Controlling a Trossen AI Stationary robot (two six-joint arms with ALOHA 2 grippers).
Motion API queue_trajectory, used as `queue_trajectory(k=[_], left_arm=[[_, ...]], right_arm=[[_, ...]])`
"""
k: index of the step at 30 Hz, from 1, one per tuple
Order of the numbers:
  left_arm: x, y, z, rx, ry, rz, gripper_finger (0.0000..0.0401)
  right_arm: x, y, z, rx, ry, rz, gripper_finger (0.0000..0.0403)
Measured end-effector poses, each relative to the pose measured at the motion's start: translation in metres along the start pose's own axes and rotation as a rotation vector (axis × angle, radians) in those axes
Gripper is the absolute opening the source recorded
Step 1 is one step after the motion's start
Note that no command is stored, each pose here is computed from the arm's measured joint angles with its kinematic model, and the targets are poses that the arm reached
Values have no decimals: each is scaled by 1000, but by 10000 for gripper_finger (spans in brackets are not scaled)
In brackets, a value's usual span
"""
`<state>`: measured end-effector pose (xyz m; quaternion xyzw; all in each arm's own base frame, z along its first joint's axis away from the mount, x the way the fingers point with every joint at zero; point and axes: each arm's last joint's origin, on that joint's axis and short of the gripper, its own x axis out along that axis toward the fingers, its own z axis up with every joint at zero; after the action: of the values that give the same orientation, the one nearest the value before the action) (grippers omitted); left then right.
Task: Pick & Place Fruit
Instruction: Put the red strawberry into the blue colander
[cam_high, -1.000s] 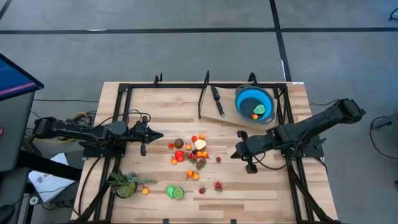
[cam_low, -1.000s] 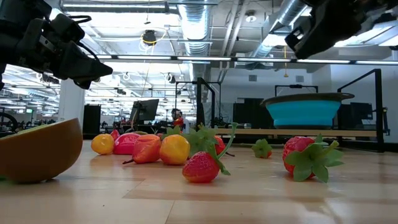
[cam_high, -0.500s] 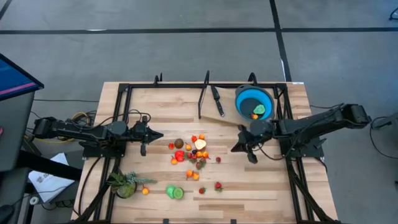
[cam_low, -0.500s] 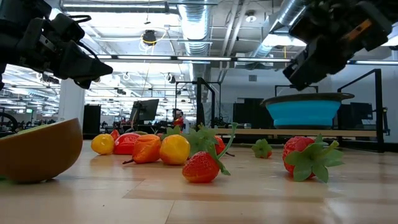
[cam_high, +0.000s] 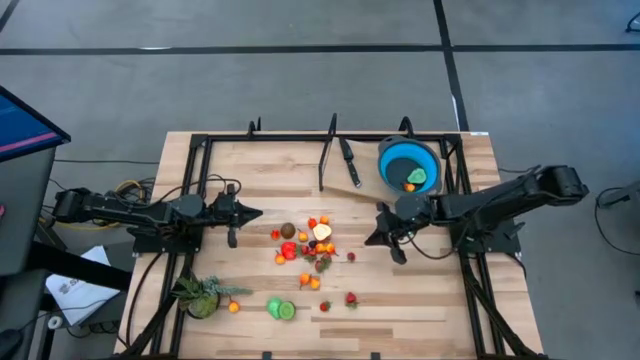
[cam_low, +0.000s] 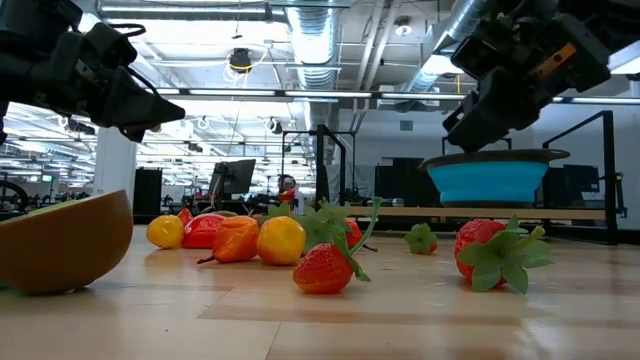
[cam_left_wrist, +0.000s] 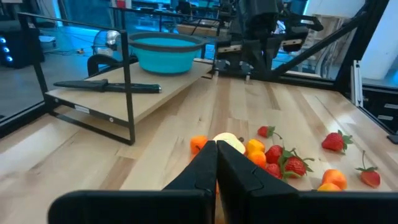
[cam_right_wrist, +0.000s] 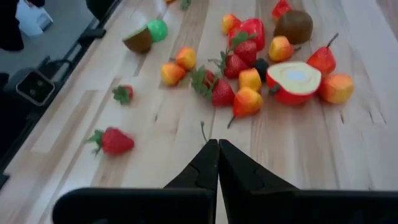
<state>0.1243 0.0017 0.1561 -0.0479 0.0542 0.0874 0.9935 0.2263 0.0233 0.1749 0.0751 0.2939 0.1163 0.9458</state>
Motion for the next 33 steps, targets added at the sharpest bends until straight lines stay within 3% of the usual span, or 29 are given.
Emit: queue_trajectory(k=[4, 17, 33], left_arm=[[0, 0, 0, 0, -1, 0, 1], [0, 0, 0, -3, -1, -1, 1], [0, 0, 0, -3, -1, -1, 1]], right_arm=[[11, -3, -4, 17, 26, -5, 47], [57, 3, 0, -25, 157, 24, 244], [104, -9, -8, 13, 344, -2, 260]])
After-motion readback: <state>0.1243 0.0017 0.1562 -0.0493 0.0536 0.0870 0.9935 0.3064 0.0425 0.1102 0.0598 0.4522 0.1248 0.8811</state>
